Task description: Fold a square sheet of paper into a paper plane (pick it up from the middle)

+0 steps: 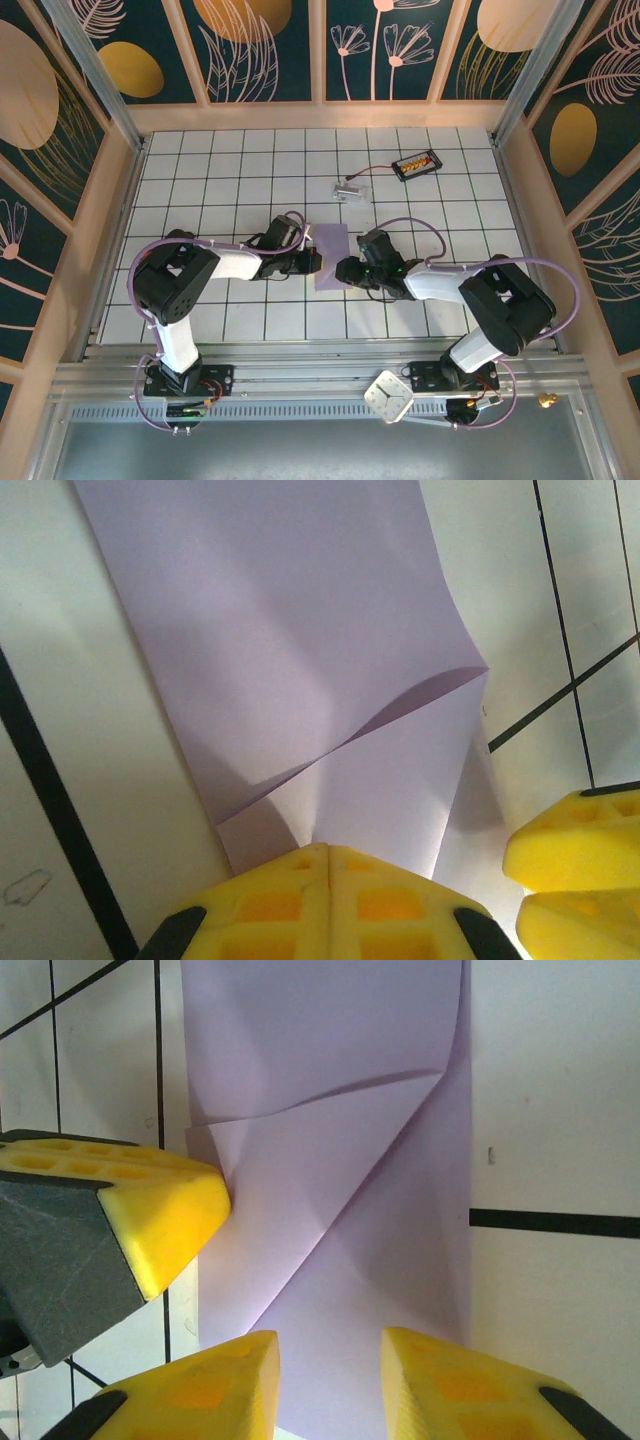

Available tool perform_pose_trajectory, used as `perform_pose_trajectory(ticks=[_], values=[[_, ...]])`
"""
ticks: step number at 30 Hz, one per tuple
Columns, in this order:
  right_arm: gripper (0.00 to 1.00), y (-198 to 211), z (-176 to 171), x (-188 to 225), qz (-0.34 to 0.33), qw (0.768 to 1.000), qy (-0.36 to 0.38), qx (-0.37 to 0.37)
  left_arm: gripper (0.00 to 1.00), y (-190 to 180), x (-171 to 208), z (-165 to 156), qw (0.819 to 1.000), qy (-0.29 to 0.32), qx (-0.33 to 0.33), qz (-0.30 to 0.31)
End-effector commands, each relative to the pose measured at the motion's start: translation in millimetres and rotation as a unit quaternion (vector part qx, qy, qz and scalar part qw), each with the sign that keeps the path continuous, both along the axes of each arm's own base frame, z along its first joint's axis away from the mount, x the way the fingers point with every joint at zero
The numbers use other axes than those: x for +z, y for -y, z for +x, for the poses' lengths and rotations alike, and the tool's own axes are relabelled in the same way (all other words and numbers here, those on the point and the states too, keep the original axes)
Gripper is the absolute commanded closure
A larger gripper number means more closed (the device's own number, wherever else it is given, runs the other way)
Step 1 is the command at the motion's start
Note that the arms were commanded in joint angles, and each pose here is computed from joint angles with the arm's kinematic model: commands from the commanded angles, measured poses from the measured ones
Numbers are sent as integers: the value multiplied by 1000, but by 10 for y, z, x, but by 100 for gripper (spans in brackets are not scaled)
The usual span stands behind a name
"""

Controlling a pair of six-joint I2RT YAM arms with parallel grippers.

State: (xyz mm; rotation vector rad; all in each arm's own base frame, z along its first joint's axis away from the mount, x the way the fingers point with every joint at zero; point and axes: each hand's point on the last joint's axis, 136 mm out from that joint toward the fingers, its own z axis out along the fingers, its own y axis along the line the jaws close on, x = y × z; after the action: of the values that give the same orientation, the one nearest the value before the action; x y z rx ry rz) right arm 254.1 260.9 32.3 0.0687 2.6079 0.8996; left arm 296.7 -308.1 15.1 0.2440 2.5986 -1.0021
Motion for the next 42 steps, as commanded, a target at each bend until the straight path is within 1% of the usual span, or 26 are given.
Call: perform_pose_trajectory(ticks=[1, 5, 8, 11, 16, 20, 28, 35, 42], values=[[67, -4, 41, -11, 10, 1000, 11, 6, 100, -62, -194, -108, 999, -31, -10, 25], [66, 44, 121, 35, 6, 1000, 23, 4, 100, -76, -199, -117, 999, -31, -9, 27], [66, 159, 127, 20, -34, 999, 19, -5, 100, -82, -202, -127, 999, -32, -9, 29], [65, 259, 68, -9, -71, 997, 8, -13, 100, -80, -199, -122, 999, -31, -8, 28], [64, 266, -109, -81, -92, 995, -18, -17, 100, -78, -200, -121, 999, -31, -8, 29], [63, 206, -208, -105, -86, 996, -29, -16, 100, -77, -209, -114, 999, -32, -9, 30], [63, 152, -270, -181, -89, 995, -44, -13, 100, -75, -204, -116, 999, -31, -10, 30], [63, -77, -244, -30, -23, 999, -28, 6, 100, -75, -212, -114, 999, -32, -10, 30], [63, -103, -155, -11, -11, 1000, -19, 5, 100, -72, -199, -115, 999, -32, -11, 29]])
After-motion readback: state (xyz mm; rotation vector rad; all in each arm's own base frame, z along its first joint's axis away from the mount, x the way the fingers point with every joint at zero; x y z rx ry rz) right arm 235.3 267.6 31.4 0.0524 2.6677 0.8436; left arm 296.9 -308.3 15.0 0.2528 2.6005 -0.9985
